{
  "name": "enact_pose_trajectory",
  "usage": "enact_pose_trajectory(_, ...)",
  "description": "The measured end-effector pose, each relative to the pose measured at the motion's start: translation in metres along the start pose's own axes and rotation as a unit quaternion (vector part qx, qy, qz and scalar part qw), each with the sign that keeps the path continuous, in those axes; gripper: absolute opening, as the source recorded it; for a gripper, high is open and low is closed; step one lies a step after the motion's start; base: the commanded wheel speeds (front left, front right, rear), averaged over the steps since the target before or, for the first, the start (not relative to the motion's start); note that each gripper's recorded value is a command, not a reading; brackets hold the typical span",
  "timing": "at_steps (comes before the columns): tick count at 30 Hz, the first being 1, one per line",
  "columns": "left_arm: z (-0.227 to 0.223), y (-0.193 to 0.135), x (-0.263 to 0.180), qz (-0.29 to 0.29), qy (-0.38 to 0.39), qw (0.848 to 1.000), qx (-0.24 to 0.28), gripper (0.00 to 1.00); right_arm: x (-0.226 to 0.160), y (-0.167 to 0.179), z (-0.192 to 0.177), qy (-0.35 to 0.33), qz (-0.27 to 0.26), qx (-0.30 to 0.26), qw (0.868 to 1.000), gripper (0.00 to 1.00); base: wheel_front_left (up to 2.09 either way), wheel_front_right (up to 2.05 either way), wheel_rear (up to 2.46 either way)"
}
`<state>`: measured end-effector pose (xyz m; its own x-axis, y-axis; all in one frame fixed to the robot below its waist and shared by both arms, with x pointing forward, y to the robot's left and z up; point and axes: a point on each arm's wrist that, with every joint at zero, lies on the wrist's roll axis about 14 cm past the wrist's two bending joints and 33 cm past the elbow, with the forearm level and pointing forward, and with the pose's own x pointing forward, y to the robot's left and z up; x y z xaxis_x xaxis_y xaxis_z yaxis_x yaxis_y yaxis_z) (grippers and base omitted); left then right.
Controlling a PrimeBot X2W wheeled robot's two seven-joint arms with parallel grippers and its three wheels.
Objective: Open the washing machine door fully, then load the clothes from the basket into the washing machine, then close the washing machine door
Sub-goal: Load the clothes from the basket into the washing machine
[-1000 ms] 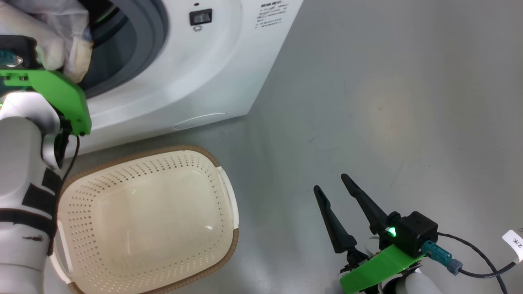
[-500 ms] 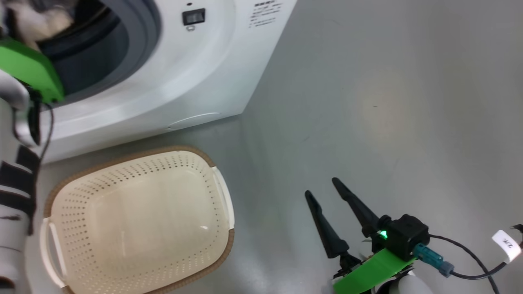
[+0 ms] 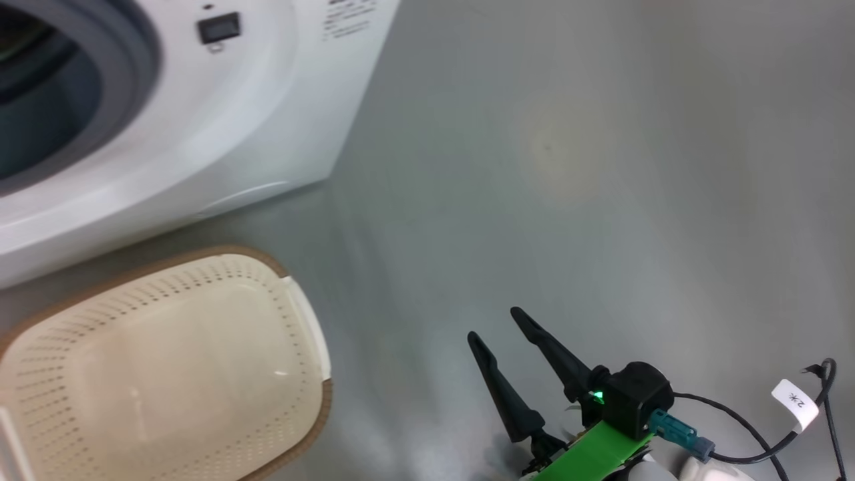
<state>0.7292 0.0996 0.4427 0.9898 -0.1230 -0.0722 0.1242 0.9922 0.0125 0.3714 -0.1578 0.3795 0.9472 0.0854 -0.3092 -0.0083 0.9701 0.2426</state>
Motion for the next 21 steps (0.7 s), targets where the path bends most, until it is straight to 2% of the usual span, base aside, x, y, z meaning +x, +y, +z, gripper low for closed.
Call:
enact_pose_trajectory(6,-0.001,0.010,0.020,0.017,-0.014,1.000,-0.022,0.00,-0.004,-0.008,-0.005,0.010,-0.018,0.002,1.000,1.00,0.00,0.00,0.00)
enact_pose_trajectory(11,-0.020,-0.001,0.028,-0.002,-0.008,1.000,-0.024,0.00,-0.006,-0.014,-0.010,0.020,-0.030,0.001,0.999,1.00,0.00,0.00,0.00)
enact_pose_trajectory(15,-0.050,-0.006,0.027,-0.010,0.033,0.999,-0.010,0.00,-0.007,-0.017,-0.014,0.027,-0.036,0.000,0.999,1.00,0.00,0.00,0.00)
enact_pose_trajectory(16,-0.056,-0.005,0.026,-0.010,0.048,0.999,-0.007,0.08,-0.007,-0.017,-0.015,0.027,-0.036,0.000,0.999,1.00,0.00,0.00,0.00)
enact_pose_trajectory(17,-0.056,-0.005,0.026,-0.010,0.048,0.999,-0.007,0.35,-0.007,-0.017,-0.015,0.027,-0.036,0.000,0.999,1.00,0.00,0.00,0.00)
enact_pose_trajectory(18,-0.059,-0.004,0.025,-0.009,0.053,0.999,-0.006,0.98,-0.006,-0.017,-0.015,0.027,-0.036,0.001,0.999,1.00,0.00,0.00,0.00)
enact_pose_trajectory(21,-0.061,-0.008,0.022,-0.013,0.070,0.997,-0.011,1.00,-0.005,-0.016,-0.014,0.025,-0.032,0.002,0.999,1.00,0.00,0.00,0.00)
